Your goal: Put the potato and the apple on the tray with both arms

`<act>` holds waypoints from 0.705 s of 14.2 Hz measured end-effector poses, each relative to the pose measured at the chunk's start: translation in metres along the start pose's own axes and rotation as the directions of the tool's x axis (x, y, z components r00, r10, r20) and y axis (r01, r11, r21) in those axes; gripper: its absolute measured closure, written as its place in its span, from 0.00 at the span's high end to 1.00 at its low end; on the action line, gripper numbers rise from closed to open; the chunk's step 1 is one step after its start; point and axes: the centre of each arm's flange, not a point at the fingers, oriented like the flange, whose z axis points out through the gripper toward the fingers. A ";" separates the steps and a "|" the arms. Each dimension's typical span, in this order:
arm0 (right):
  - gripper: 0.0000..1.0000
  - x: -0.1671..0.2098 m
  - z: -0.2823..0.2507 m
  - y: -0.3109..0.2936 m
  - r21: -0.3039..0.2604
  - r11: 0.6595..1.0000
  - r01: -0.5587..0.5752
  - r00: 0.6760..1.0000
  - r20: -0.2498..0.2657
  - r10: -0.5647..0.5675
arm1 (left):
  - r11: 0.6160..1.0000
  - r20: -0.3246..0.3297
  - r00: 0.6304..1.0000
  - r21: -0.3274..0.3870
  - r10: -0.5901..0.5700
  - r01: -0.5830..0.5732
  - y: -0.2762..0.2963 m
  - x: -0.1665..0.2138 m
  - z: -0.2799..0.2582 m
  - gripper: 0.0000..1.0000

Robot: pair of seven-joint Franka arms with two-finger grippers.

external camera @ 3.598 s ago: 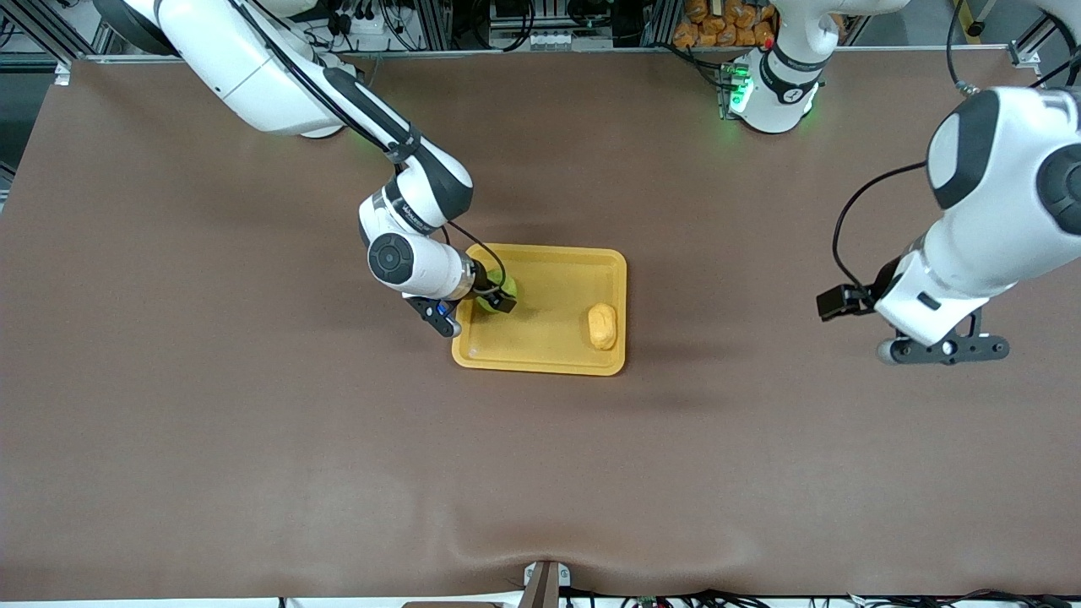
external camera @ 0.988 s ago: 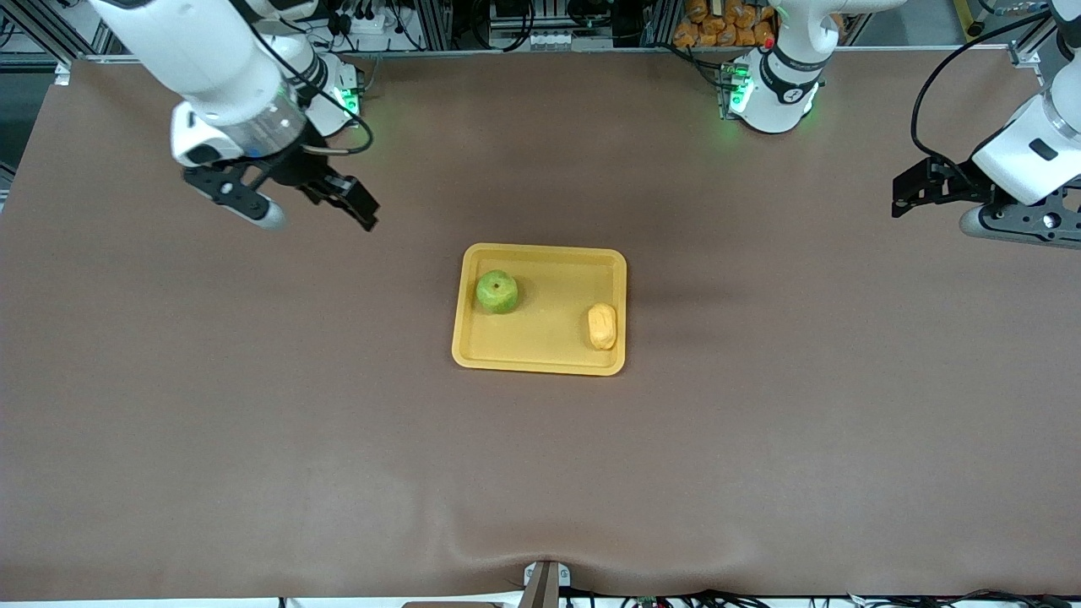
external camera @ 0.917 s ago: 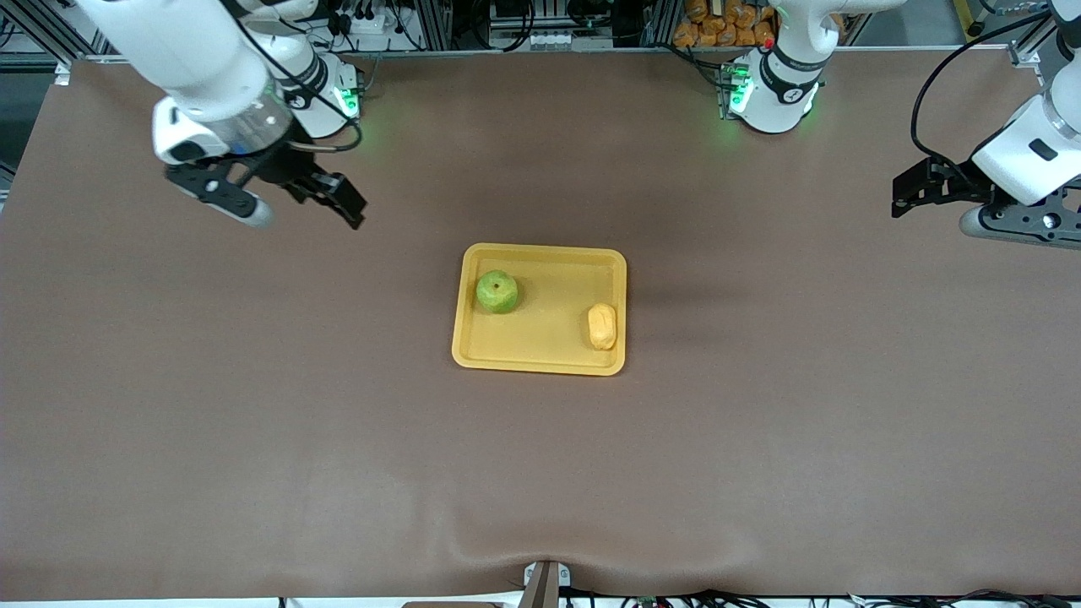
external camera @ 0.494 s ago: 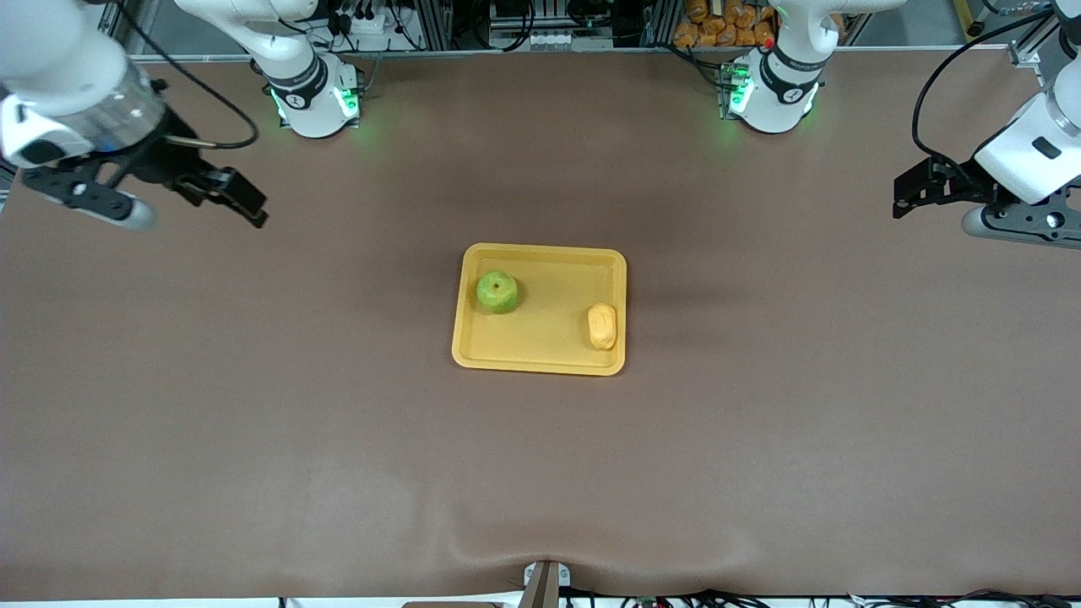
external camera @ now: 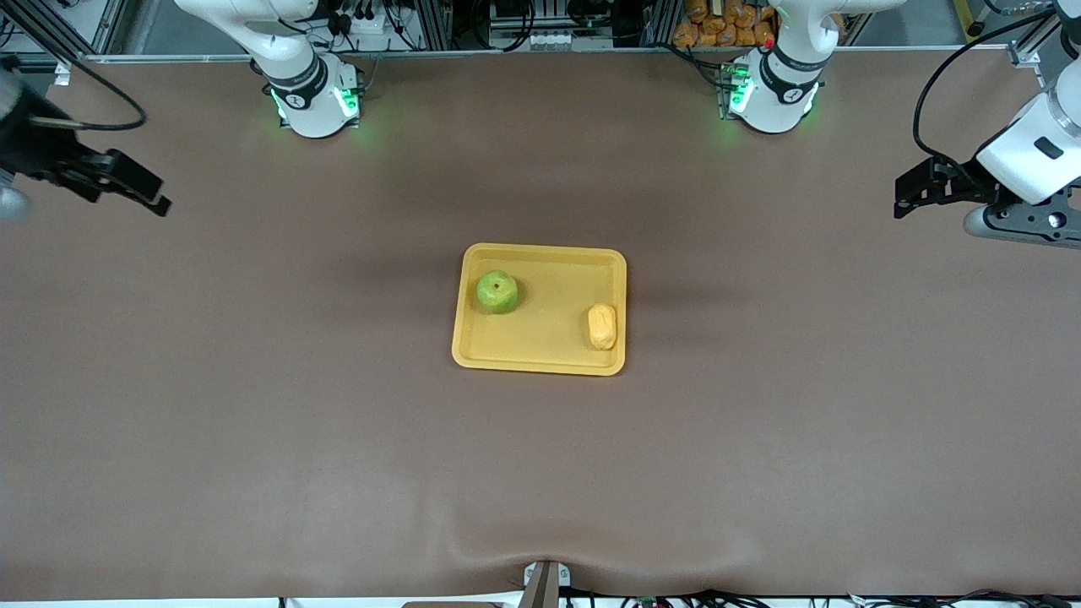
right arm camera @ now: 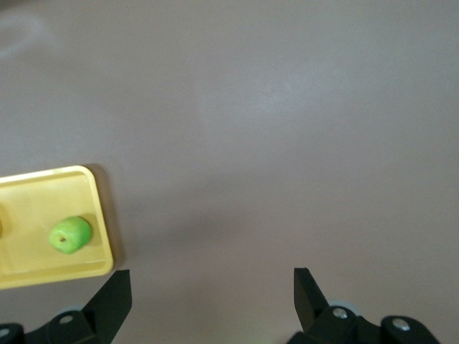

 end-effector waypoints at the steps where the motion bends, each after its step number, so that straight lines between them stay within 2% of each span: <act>1: 1.00 0.002 -0.001 0.014 0.001 1.000 0.028 1.000 0.003 -0.028 | 1.000 0.000 1.000 0.000 -0.001 0.001 0.000 0.000 0.000 1.00; 6: 1.00 0.011 -0.004 0.086 0.010 0.983 0.184 0.983 0.003 -0.184 | 1.000 0.000 1.000 0.000 -0.001 0.001 0.000 0.000 0.000 1.00; 10: 1.00 0.010 -0.003 0.110 0.016 0.981 0.192 0.981 0.022 -0.192 | 1.000 0.000 1.000 0.000 -0.001 0.001 0.000 0.000 0.000 1.00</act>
